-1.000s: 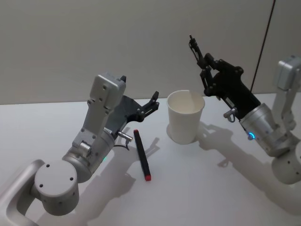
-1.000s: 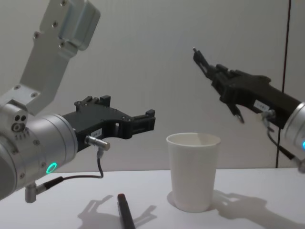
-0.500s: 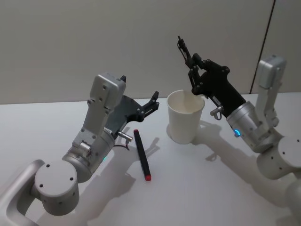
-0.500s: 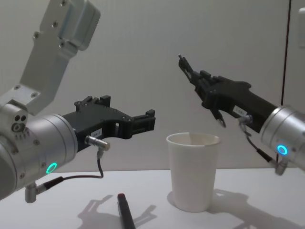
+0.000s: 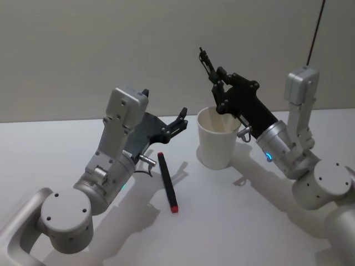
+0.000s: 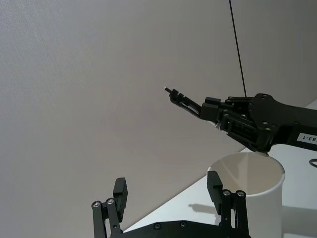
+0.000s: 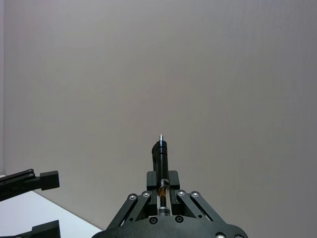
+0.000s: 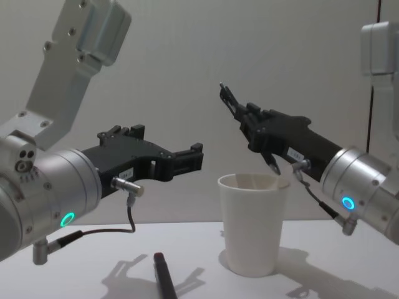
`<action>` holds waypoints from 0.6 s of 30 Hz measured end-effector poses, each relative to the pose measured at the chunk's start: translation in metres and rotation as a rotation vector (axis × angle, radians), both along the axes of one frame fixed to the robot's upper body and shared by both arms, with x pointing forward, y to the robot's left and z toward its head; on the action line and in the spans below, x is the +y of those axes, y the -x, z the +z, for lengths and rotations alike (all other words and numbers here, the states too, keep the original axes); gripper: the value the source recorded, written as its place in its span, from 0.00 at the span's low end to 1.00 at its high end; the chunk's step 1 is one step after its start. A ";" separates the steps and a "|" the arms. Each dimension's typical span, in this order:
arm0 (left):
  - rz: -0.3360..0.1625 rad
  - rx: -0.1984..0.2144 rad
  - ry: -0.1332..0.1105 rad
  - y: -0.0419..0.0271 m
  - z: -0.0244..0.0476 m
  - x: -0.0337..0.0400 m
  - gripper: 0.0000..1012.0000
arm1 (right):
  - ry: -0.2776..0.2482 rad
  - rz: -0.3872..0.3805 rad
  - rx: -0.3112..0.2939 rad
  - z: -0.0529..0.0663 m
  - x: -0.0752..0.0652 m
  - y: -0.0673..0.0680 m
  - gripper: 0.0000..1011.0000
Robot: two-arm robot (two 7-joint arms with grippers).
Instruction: Place the pen into the pen holder.
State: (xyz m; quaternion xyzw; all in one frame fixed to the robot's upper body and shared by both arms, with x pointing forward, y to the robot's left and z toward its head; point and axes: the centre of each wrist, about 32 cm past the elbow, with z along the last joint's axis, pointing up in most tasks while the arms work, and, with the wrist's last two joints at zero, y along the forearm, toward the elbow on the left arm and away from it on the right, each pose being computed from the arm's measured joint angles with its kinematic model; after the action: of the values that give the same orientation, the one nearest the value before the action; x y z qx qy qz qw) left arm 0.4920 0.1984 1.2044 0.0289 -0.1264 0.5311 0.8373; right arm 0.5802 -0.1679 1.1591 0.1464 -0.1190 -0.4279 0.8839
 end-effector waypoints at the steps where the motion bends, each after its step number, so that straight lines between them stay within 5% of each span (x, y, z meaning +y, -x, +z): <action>1: 0.000 0.000 0.000 0.0000 0.0000 0.0000 0.99 | 0.002 0.000 0.002 -0.001 0.000 0.000 0.13; 18: 0.000 0.000 0.000 0.0000 0.0000 0.0000 0.99 | 0.039 0.013 0.026 -0.011 0.005 0.000 0.13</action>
State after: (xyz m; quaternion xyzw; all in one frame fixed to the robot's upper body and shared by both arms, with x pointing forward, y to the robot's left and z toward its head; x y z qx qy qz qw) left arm 0.4920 0.1984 1.2044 0.0289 -0.1265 0.5310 0.8374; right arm 0.5799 -0.1626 1.1484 0.1241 -0.1149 -0.4217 0.8908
